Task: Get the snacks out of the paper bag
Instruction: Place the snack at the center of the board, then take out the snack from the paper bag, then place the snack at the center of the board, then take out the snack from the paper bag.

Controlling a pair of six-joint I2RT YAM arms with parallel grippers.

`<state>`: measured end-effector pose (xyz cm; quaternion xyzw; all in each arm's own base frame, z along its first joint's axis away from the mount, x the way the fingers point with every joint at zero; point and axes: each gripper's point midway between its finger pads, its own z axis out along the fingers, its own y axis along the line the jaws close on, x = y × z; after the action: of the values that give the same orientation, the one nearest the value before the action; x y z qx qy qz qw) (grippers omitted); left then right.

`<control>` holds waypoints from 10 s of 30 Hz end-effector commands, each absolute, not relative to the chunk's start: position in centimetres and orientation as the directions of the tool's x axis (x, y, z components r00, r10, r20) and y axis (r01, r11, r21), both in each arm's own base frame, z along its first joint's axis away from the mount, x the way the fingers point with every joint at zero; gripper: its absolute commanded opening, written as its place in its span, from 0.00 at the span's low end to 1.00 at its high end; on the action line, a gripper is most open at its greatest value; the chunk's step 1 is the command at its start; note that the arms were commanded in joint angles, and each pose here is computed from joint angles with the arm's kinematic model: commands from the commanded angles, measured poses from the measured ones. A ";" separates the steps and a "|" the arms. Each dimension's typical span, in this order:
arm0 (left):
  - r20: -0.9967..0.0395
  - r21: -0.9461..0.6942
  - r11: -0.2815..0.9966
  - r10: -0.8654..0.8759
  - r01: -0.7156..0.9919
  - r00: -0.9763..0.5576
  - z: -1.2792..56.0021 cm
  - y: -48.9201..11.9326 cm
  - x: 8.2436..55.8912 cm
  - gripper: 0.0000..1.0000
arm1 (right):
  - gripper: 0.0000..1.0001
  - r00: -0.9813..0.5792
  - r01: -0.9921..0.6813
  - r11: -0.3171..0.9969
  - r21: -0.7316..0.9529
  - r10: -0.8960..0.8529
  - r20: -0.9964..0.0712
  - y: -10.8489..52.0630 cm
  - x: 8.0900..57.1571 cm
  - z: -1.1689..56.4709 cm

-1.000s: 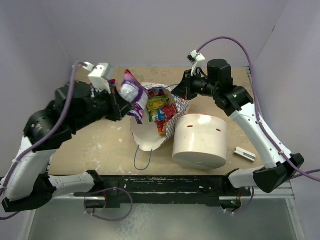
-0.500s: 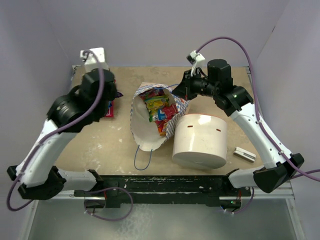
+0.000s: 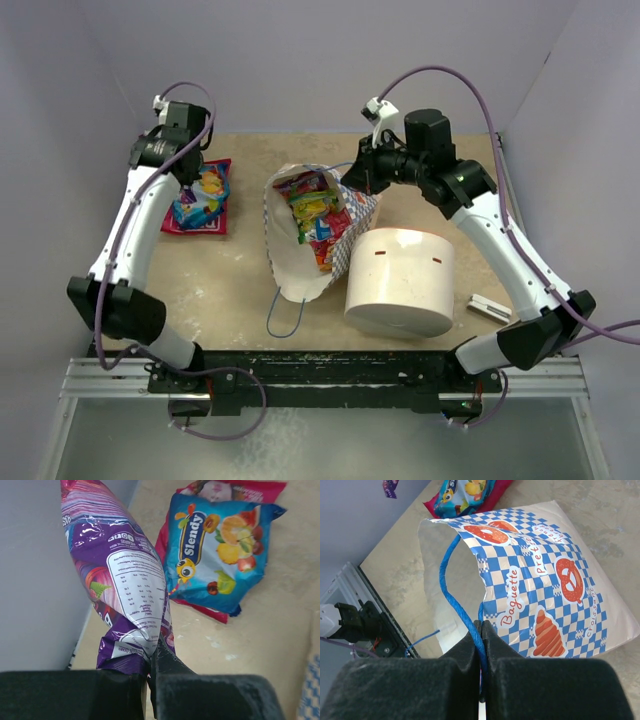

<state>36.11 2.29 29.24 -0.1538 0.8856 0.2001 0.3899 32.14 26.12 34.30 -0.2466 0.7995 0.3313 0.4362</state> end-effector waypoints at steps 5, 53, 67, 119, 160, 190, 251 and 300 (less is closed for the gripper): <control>-0.565 0.582 0.753 0.102 -0.307 -0.819 24.3 5.8 41.1 0.00 | 0.00 -0.466 -0.712 0.639 0.290 -0.121 -0.877 26.0 31.3 35.6; -0.655 -0.029 0.990 -0.125 -0.141 -0.745 24.0 -5.0 42.4 0.67 | 0.00 -0.500 -0.716 0.602 0.353 -0.090 -0.861 26.6 30.3 35.7; -0.650 -0.650 0.733 -0.397 0.202 -0.648 31.8 -15.7 25.6 0.60 | 0.00 -0.548 -0.668 0.621 0.411 -0.037 -0.835 26.7 30.5 35.7; -0.725 -0.236 0.804 0.229 0.546 -0.650 9.0 -34.0 26.7 0.58 | 0.00 -0.572 -0.653 0.619 0.437 -0.024 -0.820 26.1 29.1 37.3; -0.825 -0.281 0.875 -0.010 0.395 -0.564 29.6 -24.5 24.3 0.00 | 0.00 -0.541 -0.674 0.614 0.410 -0.032 -0.841 26.2 29.5 36.9; -0.937 -0.154 0.988 -0.157 -0.034 -0.312 45.3 -11.5 28.3 0.00 | 0.00 -0.535 -0.686 0.600 0.411 -0.033 -0.844 26.3 29.1 36.5; -0.547 -0.633 0.760 -0.574 -0.148 -0.609 26.7 -10.7 27.9 0.64 | 0.00 -0.556 -0.699 0.577 0.422 -0.067 -0.829 26.8 28.9 34.5; -0.726 0.043 0.986 0.140 0.159 -0.673 5.9 -27.8 32.8 0.34 | 0.00 -0.565 -0.687 0.588 0.427 -0.062 -0.823 26.7 29.1 34.7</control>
<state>30.01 -26.06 3.89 0.0819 0.9305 0.0006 0.3570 29.19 26.66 32.64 -0.2321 0.8098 0.3826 0.3794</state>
